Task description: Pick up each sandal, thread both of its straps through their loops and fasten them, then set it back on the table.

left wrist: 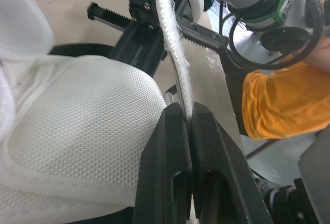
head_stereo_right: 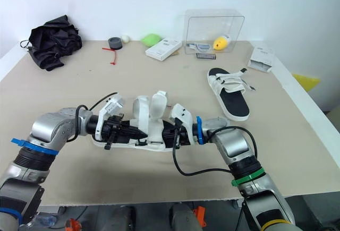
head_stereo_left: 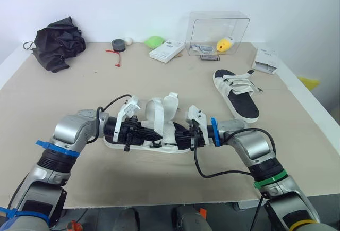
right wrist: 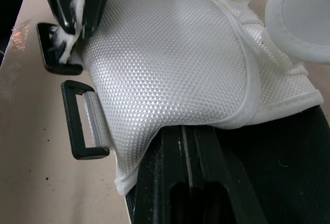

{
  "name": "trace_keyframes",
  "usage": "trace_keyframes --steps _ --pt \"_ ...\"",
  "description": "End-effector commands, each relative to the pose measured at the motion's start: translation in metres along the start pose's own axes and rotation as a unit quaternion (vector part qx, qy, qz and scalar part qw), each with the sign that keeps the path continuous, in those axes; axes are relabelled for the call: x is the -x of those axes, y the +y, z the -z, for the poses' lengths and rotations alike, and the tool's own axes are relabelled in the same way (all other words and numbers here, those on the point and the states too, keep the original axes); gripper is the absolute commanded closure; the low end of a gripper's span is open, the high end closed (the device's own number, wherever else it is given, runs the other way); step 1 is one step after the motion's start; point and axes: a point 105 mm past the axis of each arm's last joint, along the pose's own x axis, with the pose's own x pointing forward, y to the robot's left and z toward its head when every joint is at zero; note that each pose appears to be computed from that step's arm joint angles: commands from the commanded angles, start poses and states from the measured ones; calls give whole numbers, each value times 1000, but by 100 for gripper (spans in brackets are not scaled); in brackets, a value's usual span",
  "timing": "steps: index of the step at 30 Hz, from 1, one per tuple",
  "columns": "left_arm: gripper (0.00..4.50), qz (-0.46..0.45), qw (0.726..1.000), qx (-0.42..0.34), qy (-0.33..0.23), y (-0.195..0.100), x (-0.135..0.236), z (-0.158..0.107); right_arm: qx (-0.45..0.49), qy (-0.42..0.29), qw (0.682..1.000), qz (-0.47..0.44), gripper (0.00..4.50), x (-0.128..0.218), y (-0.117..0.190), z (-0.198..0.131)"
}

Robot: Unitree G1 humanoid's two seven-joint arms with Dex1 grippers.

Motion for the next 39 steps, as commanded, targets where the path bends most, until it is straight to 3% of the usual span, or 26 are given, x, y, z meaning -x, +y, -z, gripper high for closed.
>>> trace_keyframes --steps 1,11,21,25,27,30,36,39 --pt "449 0 999 -38 -11 -7 0 -8 -28 26 999 10 450 -1 -3 17" --pt "449 6 994 -107 18 -19 -3 8 -27 26 999 9 450 -1 -4 17" --pt "449 -18 992 -127 14 -15 1 9 -24 26 999 3 450 -3 -3 15" --pt "303 -26 990 -136 6 -12 4 1 -22 27 999 2 450 -3 -4 14" --pt "287 -15 991 -135 -1 -16 6 -4 -22 27 999 2 450 -3 -4 14" --pt "193 40 996 -80 -21 -35 14 -14 -22 27 999 2 450 -3 -4 14" --pt "193 19 993 13 -114 -24 23 -44 -21 27 999 1 450 -4 -4 14" --pt "193 5 991 43 -128 -18 22 -47 -21 27 999 1 450 -4 -4 14"
